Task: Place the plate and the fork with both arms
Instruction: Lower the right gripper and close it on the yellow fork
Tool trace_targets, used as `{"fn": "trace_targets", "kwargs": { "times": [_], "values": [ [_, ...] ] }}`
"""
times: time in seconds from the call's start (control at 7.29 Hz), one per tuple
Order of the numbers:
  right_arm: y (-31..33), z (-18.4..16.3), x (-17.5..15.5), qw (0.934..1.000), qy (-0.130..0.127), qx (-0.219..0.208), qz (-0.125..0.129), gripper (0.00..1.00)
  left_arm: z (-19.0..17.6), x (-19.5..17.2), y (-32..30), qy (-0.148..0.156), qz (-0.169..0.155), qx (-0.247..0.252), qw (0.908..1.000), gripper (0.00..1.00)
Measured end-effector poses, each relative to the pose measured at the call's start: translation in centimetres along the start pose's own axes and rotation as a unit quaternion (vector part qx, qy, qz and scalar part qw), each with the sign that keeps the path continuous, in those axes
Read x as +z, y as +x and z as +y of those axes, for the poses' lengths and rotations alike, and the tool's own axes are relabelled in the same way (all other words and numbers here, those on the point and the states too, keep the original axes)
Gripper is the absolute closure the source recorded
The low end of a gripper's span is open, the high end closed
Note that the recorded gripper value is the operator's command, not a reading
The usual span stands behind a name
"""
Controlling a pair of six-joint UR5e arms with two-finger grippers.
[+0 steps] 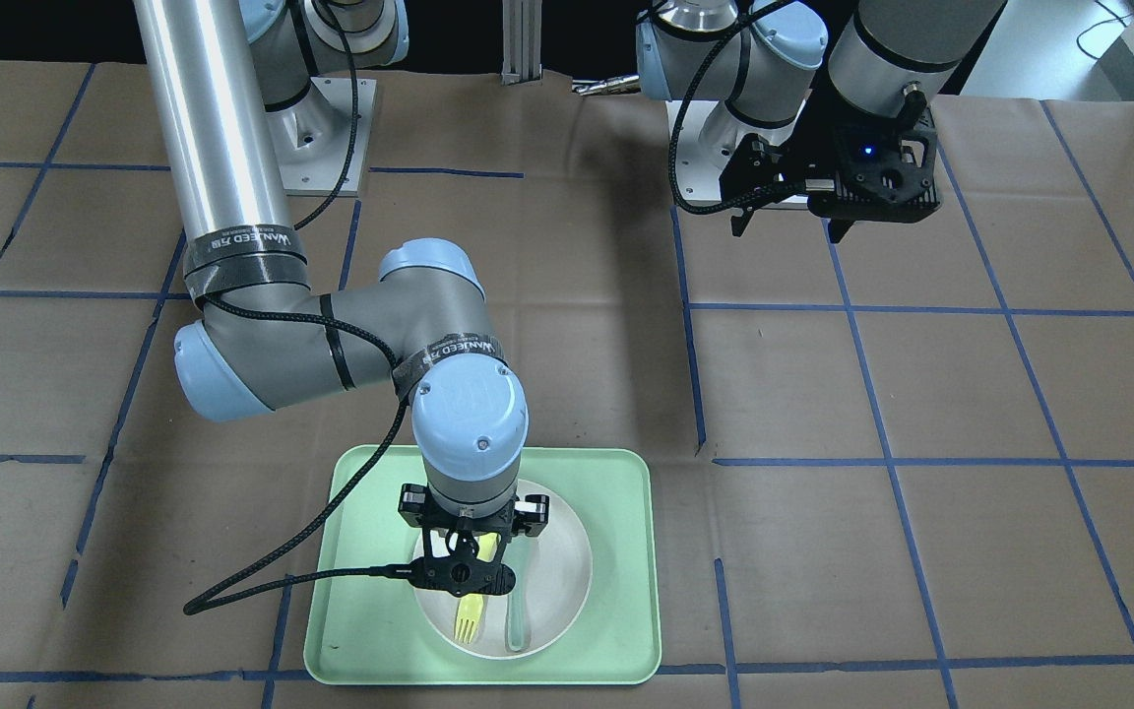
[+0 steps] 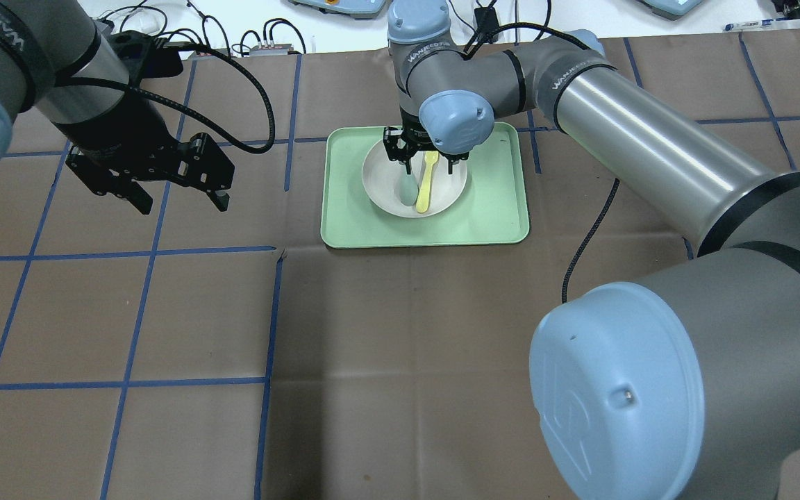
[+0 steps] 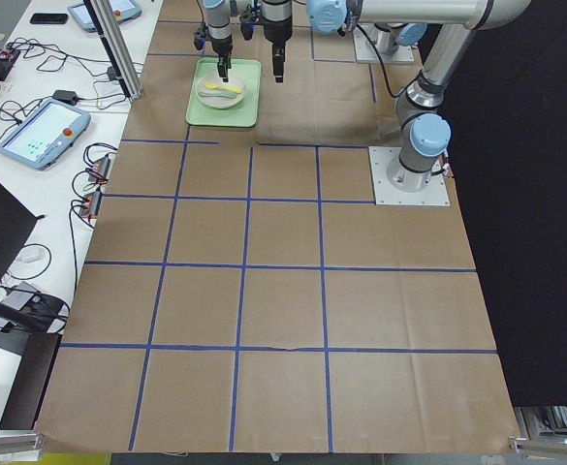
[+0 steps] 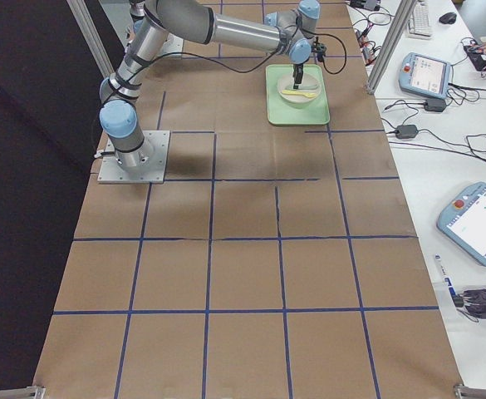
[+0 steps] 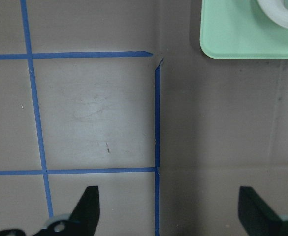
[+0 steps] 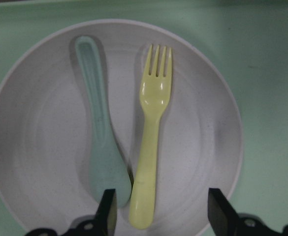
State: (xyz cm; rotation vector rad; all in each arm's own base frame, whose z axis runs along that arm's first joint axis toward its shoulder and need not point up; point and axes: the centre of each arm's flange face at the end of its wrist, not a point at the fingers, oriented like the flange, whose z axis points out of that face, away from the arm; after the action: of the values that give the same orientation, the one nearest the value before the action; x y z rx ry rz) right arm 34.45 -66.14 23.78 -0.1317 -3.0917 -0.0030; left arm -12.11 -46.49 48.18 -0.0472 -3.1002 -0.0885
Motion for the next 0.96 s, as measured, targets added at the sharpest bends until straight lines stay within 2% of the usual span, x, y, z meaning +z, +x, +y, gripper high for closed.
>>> {"fn": "trace_targets", "kwargs": {
  "times": [0.69,0.96],
  "values": [
    [-0.4,-0.4,2.9,0.9999,-0.011,0.013,0.002,0.44,0.5,0.5,0.2,-0.005,-0.001,0.004,1.0000,0.00],
    [-0.6,-0.8,3.9,0.9999,-0.005,0.013,-0.001,0.45,0.6,0.5,0.2,-0.005,-0.001,0.004,1.0000,0.00]
  ]
}}
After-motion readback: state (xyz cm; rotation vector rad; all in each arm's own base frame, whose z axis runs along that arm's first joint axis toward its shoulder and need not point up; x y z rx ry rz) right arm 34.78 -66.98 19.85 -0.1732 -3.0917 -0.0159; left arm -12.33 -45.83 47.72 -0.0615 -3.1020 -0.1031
